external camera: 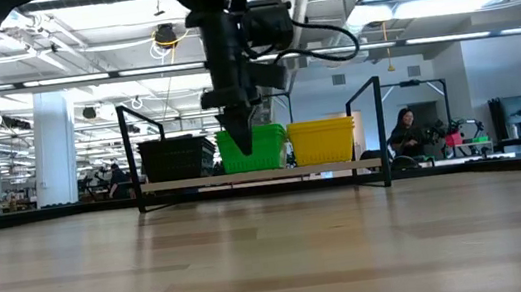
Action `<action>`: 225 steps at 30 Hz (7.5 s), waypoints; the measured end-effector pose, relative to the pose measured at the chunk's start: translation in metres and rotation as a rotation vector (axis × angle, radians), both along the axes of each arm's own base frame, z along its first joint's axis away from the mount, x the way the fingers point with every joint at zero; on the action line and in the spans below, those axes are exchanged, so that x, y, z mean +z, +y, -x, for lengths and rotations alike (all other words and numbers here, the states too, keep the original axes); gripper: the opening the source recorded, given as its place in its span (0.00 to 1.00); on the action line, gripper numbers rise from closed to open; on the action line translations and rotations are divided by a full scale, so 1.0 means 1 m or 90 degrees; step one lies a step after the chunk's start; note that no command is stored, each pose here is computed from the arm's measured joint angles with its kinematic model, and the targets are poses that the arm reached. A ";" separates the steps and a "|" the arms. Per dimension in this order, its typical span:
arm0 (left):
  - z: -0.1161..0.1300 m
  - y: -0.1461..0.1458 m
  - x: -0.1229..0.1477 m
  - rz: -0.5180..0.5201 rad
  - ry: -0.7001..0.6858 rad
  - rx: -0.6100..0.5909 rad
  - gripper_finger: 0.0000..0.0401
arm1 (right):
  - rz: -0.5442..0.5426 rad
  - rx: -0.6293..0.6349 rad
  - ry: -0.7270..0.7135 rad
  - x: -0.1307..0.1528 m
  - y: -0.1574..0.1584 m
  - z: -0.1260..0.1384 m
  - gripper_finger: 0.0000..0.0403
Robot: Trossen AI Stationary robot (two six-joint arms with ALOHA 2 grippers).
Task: Stack baskets on shelf by color
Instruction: Stack the green bin on top of the green bin on the shelf, then adjust the stacked yellow bins on the shelf, then return to Home Position
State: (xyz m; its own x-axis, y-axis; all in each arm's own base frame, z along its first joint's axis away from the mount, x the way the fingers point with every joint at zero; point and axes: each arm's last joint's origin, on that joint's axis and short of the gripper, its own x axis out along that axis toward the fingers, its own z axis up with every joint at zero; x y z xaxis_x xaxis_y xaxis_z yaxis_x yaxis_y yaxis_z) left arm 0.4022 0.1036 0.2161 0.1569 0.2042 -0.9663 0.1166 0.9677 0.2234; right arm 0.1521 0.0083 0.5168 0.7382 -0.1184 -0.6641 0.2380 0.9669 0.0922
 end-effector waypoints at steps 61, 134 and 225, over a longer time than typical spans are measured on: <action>-0.045 -0.029 0.050 -0.021 -0.260 -0.102 0.00 | -0.012 -0.011 0.002 -0.001 0.000 -0.003 0.02; 0.036 -0.107 0.177 -0.070 -0.306 0.162 0.00 | 0.051 0.042 -0.194 0.023 -0.007 0.114 0.00; 0.330 -0.122 -0.008 0.306 -0.887 0.247 0.00 | -0.109 0.189 -0.618 -0.273 -0.038 0.037 0.07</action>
